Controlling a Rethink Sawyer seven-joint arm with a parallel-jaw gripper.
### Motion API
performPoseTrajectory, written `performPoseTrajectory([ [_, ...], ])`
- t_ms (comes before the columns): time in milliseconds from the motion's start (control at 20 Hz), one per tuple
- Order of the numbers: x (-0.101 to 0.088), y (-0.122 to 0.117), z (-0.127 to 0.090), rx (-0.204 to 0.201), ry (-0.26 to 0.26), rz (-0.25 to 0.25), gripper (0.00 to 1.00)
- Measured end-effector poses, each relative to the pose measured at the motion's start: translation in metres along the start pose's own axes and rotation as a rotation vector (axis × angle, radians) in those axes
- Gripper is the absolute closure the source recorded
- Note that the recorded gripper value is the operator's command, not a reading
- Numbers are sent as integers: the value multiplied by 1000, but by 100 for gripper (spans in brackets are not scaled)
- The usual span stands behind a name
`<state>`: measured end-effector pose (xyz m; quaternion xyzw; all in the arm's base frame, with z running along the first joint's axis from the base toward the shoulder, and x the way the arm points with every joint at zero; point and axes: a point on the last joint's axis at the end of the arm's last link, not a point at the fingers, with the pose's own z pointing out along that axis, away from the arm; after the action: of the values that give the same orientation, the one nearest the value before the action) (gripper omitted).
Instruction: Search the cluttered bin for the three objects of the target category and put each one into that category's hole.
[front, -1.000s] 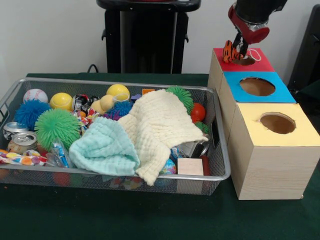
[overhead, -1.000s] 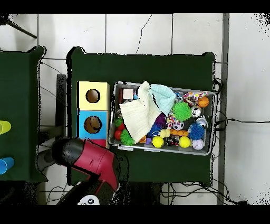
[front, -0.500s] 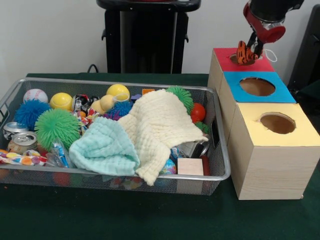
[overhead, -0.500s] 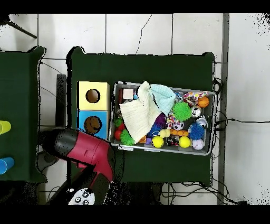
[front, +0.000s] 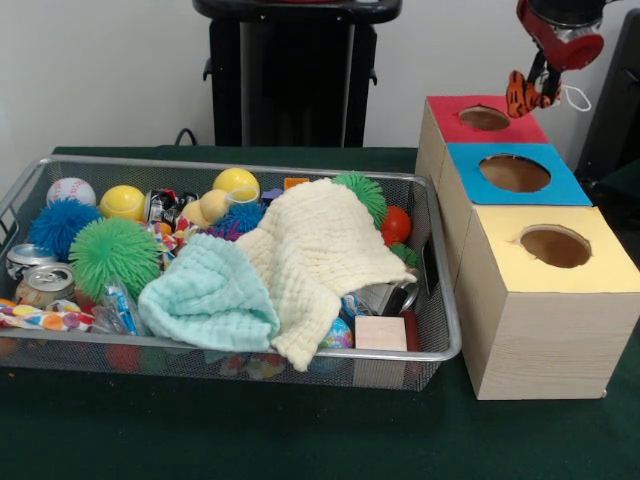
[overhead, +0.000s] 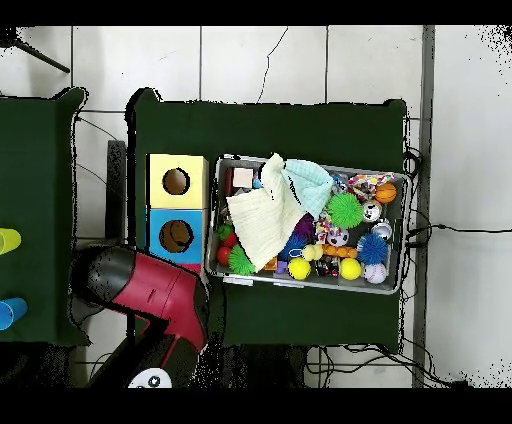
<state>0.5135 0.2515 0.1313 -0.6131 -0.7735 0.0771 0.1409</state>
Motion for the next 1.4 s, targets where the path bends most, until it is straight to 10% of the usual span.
performPoseTrajectory([
  [450,2,-5,19,10,31,34,100],
  [1400,-53,-29,61,37,83,177,100],
])
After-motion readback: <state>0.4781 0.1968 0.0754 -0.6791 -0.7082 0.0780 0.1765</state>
